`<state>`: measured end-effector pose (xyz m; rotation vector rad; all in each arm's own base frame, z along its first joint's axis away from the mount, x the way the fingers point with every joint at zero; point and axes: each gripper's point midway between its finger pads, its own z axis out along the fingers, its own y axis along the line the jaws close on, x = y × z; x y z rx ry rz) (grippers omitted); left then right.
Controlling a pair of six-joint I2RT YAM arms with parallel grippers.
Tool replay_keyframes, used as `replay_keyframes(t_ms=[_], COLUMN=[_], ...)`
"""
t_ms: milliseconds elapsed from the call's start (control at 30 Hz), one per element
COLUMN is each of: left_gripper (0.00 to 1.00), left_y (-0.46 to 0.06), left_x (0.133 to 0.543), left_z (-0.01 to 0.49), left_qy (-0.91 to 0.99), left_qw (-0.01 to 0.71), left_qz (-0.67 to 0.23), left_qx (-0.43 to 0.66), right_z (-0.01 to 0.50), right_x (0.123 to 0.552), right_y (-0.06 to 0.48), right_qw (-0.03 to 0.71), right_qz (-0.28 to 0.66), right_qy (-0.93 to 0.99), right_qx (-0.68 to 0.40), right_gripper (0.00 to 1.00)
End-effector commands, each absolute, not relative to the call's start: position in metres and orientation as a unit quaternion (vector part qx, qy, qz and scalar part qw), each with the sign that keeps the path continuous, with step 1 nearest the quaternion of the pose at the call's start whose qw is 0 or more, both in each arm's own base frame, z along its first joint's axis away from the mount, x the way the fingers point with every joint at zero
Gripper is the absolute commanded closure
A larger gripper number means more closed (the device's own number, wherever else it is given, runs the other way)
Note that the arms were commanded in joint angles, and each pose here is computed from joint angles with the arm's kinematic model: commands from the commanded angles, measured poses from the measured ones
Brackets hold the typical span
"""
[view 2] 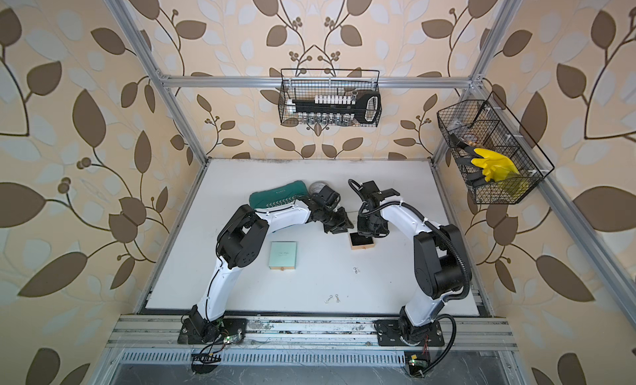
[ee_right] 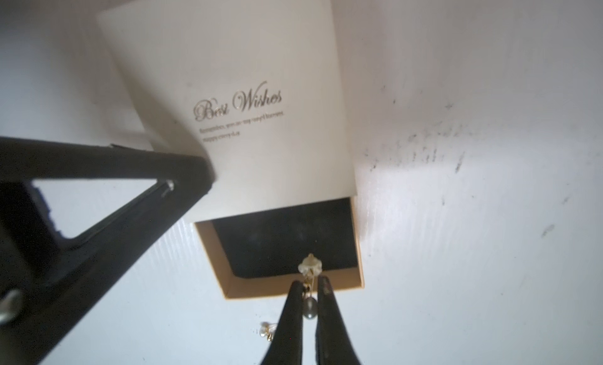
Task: Take out the earrings from the drawer-style jewelry box
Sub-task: Pick up the earring from the drawer, then place the earring at the center of the board.
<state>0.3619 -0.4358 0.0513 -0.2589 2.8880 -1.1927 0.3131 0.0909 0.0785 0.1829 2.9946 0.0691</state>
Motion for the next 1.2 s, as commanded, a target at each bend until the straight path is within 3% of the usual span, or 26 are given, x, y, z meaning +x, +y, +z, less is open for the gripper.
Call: replay_keyframes(t_ms=[0, 500, 1167], left_gripper=[0.67, 0.67, 0.65], left_y=[-0.430, -0.431, -0.428], left_x=[0.350, 0.351, 0.352], left_z=[0.039, 0.046, 0.068], left_qy=[0.932, 0.930, 0.927], left_qw=[-0.015, -0.010, 0.007], left_qz=[-0.352, -0.357, -0.364], left_qx=[-0.083, -0.085, -0.093], right_z=[0.086, 0.055, 0.024], right_x=[0.288, 0.209, 0.203], right_y=[0.087, 0.111, 0.124], right_qw=[0.056, -0.003, -0.040], right_qz=[0.016, 0.033, 0.035], right_qy=[0.996, 0.998, 0.997], right_qx=[0.061, 0.050, 0.047], right_gripper=[0.91, 0.89, 0.87])
